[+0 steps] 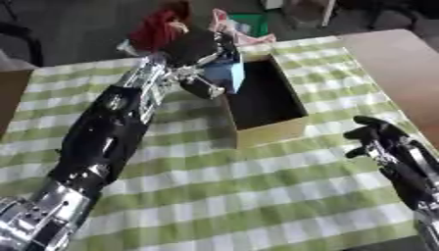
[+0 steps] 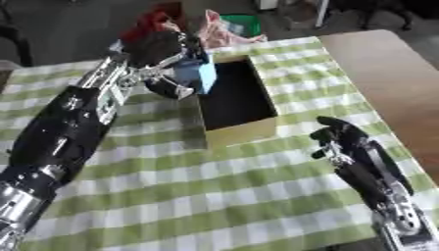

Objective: Pick up objects on the table and place them in the box.

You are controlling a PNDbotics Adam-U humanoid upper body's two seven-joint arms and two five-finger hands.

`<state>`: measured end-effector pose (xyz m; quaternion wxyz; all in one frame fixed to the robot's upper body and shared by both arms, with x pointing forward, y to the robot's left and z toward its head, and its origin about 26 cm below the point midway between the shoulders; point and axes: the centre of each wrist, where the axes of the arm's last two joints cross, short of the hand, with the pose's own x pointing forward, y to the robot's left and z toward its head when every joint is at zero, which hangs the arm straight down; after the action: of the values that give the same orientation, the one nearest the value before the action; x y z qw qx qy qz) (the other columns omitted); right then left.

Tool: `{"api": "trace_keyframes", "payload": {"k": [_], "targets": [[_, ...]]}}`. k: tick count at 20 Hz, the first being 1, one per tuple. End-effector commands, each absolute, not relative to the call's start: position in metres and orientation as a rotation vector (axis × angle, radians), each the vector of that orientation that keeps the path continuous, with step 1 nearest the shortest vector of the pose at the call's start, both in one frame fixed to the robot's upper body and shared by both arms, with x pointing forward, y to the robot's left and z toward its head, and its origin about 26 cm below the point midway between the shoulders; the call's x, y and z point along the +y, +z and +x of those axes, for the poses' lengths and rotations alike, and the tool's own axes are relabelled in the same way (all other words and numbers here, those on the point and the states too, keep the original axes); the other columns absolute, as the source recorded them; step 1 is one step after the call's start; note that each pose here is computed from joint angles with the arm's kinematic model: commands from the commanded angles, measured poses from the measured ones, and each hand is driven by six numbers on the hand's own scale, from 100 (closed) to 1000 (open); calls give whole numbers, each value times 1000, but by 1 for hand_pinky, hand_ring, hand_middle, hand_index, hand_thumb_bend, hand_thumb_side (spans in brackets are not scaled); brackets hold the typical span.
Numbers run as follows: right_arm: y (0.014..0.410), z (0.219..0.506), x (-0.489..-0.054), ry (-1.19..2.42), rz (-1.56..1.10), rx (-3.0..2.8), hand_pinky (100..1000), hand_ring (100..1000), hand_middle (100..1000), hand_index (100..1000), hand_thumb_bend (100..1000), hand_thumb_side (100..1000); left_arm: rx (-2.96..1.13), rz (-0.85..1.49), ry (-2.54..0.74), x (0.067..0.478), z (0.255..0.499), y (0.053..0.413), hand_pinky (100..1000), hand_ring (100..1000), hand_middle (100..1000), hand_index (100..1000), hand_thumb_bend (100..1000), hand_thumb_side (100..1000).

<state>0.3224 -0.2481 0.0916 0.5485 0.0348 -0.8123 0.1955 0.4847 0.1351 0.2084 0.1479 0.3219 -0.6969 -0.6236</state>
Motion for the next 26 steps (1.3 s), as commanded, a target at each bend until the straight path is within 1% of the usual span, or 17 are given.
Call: {"api": "trace_keyframes", "payload": {"k": [1,5,11,12,13,16,17,18,19,20,21,23,24,25,26], "targets": [[101,325,-245,482,98,-1952,584,783,624,849,100,557,-2048,909,-1829,125,483,213,717,580,516,705,241,144],[102,326,-243,487,108,-1957,584,783,623,849,100,557,-2104,877,-1843,116,480,209,719,587,522,708,276,137],[102,326,-242,490,112,-1957,584,786,623,849,100,557,-2174,886,-1835,113,478,213,723,601,538,716,290,128],[102,326,-242,490,112,-1956,584,786,622,849,100,557,-2186,885,-1832,112,477,214,727,613,557,726,295,129],[102,326,-242,491,113,-1957,584,786,622,849,100,557,-2194,880,-1836,111,477,214,735,640,596,743,299,131],[103,327,-241,491,114,-1957,585,786,622,849,100,556,-2190,833,-1894,108,476,212,757,707,697,785,348,142],[103,327,-241,491,114,-1957,585,787,622,849,100,556,-2182,815,-1918,108,476,211,766,736,746,806,414,145],[102,327,-241,490,114,-1956,585,787,622,849,100,556,-2174,800,-1939,107,476,211,773,755,777,821,452,204],[102,327,-242,490,114,-1956,585,787,622,849,100,556,-2169,790,-1953,107,475,212,773,755,777,821,452,204],[102,327,-242,490,113,-1955,584,787,622,849,100,555,-2167,784,-1960,107,475,213,793,791,835,851,506,332],[102,327,-242,489,112,-1954,584,787,621,849,100,555,-2168,781,-1960,108,475,214,798,797,846,857,501,359],[102,326,-242,488,111,-1954,584,787,621,849,100,554,-2176,785,-1937,112,475,217,794,791,838,857,465,341],[101,326,-243,487,109,-1952,585,787,621,849,100,554,-2186,790,-1907,115,475,219,787,781,828,856,416,318],[101,326,-243,486,105,-1951,584,787,621,849,100,555,-2199,792,-1870,118,475,220,777,769,812,852,338,271],[100,326,-244,483,101,-1948,584,788,621,849,100,554,-2221,794,-1817,122,474,223,773,764,804,849,314,252]]}}
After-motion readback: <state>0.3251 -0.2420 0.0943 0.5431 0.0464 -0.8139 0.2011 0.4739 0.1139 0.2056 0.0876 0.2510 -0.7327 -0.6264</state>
